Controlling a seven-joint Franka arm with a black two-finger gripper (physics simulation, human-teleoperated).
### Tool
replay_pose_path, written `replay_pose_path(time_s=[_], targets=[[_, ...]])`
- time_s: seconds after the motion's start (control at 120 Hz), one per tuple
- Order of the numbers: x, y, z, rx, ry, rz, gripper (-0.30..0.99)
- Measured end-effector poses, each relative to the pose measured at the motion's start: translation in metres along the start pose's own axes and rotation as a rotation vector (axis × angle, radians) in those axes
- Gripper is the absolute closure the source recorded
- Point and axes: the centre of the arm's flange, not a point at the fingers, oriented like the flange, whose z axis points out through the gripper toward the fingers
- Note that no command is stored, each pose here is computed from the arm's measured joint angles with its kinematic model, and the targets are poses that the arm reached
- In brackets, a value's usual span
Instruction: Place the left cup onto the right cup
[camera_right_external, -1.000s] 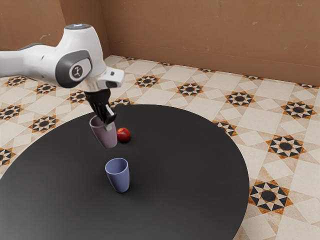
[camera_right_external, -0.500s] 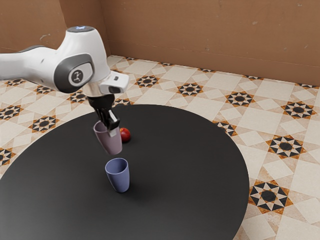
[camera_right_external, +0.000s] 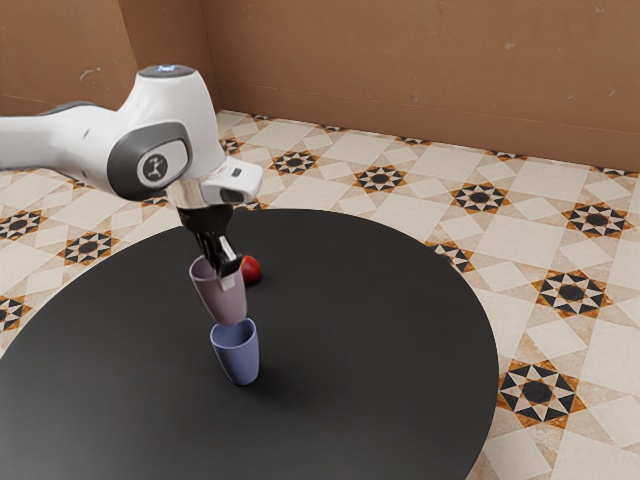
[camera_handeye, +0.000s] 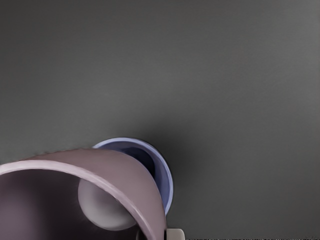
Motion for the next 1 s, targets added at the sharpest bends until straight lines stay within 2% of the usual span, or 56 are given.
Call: replay_pose_path(time_s=[1.0], targets=[[0.002,-0.001,0.025,-0.008,-0.035,-0.004,0.79]])
